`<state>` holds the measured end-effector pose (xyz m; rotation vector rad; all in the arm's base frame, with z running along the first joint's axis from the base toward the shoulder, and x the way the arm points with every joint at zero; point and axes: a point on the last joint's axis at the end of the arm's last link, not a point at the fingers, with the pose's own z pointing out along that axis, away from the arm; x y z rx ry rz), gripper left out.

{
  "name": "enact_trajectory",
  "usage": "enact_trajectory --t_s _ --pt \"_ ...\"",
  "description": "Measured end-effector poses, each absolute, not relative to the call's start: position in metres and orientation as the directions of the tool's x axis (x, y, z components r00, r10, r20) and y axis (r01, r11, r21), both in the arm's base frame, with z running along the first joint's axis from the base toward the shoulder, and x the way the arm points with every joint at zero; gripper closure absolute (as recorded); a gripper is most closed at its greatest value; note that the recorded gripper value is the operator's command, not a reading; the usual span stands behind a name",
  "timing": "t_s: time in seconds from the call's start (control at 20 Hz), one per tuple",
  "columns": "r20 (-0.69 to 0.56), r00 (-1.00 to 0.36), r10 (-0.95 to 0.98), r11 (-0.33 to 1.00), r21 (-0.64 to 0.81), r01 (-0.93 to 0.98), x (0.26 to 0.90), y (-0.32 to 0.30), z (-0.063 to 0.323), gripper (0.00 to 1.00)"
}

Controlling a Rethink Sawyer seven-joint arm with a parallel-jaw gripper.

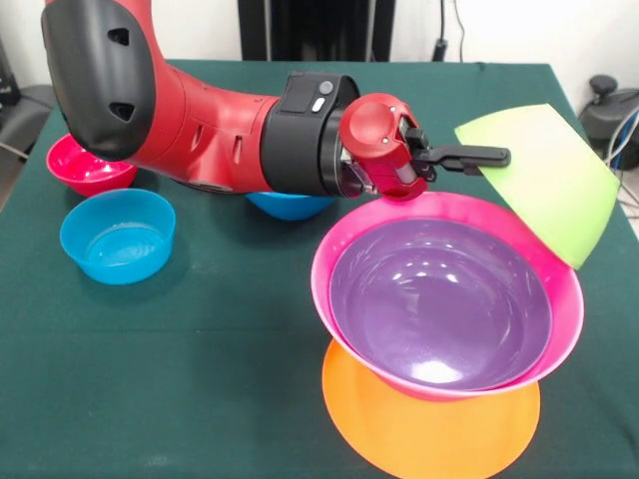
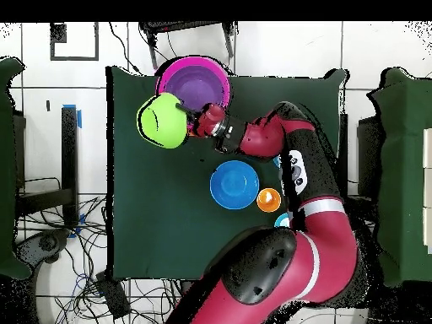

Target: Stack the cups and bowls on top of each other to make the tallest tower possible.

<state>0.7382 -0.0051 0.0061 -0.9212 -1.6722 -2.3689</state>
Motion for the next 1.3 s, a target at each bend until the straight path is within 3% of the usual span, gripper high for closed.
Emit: enact_trajectory --t_s 1.3 --pt "0.566 -0.790 0.234 -0.386 0.800 0.459 0.716 0.002 0.009 1.00"
